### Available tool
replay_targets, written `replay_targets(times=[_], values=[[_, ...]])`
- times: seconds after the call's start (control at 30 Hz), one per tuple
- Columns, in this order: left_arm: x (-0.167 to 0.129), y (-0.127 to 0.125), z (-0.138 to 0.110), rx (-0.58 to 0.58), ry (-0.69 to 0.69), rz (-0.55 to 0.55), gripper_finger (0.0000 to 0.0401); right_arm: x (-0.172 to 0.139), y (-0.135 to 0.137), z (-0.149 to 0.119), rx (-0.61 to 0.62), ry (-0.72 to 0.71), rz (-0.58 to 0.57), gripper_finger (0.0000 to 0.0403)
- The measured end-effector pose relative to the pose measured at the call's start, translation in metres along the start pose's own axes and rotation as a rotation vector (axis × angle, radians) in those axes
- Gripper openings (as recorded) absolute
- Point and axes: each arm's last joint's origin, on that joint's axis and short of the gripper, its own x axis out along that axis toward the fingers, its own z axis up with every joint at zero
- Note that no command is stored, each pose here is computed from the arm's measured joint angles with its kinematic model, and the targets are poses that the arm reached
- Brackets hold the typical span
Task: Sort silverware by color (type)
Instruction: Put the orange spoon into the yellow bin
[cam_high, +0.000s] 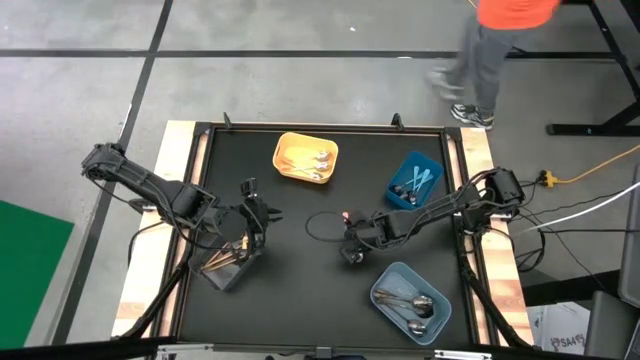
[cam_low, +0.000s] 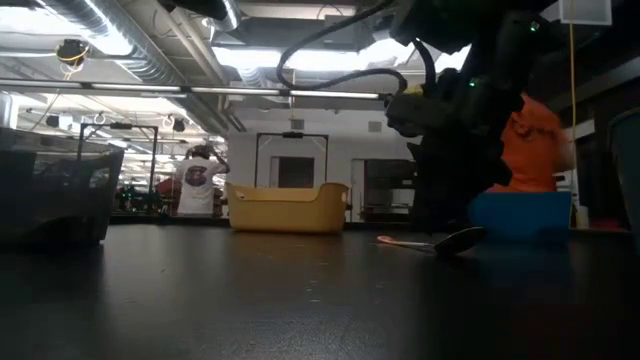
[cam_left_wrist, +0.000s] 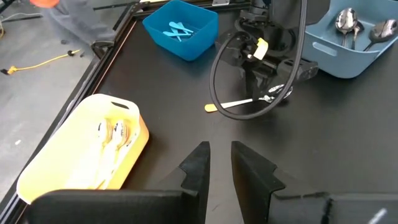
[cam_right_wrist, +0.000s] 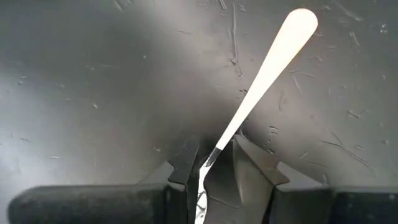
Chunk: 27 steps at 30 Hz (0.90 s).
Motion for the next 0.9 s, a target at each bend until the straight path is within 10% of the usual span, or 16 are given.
replay_targets(times=[0.5,0.9], values=[[0.0,0.0,0.0,0.006,0.002,0.001,0.006,0.019,0.0,-0.006,-0.005,0.058,-0.009,0.0085],[-0.044,0.035,-0.006,0.004,-0.04,0.03,0.006,0.02,0.0,-0.006,-0.018,0.054,-0.017,0.0008]])
